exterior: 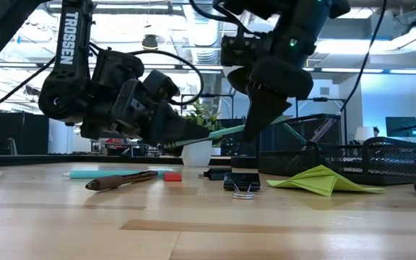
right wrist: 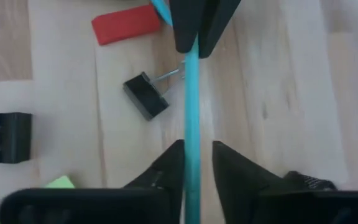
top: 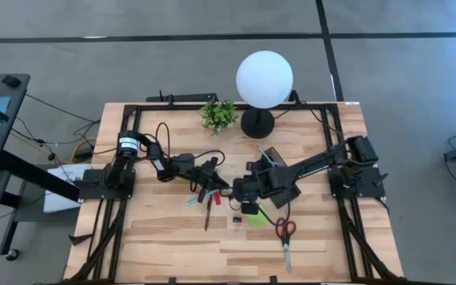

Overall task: Pick and place office supplies into organizer
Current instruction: Put the light blue pencil into the desk organizer

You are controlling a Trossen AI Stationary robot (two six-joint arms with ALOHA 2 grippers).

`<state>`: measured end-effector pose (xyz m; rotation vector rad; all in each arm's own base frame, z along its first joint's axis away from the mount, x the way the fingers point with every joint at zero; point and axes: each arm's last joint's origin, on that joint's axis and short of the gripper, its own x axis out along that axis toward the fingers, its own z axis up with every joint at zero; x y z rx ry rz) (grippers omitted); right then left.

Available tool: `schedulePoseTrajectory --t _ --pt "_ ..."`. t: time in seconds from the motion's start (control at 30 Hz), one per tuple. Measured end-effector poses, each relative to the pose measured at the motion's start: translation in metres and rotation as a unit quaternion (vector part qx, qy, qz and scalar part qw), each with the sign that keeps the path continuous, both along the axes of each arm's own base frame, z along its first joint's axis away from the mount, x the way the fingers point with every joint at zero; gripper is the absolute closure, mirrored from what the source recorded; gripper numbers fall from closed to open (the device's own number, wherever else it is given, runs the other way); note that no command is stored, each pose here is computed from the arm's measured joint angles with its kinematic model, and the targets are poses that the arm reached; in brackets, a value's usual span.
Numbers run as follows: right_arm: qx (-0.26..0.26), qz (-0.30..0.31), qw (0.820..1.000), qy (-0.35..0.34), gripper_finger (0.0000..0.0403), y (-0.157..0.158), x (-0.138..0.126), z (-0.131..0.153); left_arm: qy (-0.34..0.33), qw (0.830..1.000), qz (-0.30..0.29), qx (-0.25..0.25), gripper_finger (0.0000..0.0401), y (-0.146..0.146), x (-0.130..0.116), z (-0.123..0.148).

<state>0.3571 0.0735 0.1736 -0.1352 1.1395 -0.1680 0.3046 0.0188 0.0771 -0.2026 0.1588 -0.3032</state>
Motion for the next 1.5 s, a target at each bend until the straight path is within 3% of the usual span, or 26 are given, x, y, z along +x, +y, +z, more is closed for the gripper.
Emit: schedulePoseTrajectory --t 0.13,0.4,0.73,0.93,1.23,1.4,1.5 --pt "0.032 -0.002 0.999 0.005 0.0389 -0.002 0.001 0.000 -0.008 1.000 -0.007 -0.013 0.0390 0.000 0.002 0.003" --pt "0.042 -0.010 0.999 0.003 0.0393 0.000 0.000 -0.001 -0.001 0.999 -0.029 -0.032 0.0380 -0.001 0.006 0.004" --pt "0.007 -0.027 0.999 -0.018 0.0395 0.012 -0.002 0.000 -0.002 0.999 -0.033 -0.038 0.0306 -0.001 0.009 0.005" --pt "0.005 -0.033 0.999 0.018 0.0396 0.027 -0.014 -0.003 -0.031 0.998 -0.025 -0.038 0.0276 0.005 0.011 0.022" --pt "-0.121 -0.074 0.989 0.029 0.0396 0.042 -0.034 0.002 -0.146 0.989 -0.011 -0.019 0.0266 0.014 0.002 0.092" --pt "-0.244 -0.107 0.963 0.048 0.0396 0.049 -0.051 0.035 -0.198 0.980 -0.017 -0.009 0.0266 0.012 -0.007 0.125" --pt "-0.273 -0.125 0.952 0.065 0.0396 0.052 -0.059 0.059 -0.211 0.977 -0.017 -0.005 0.0266 0.012 -0.013 0.138"
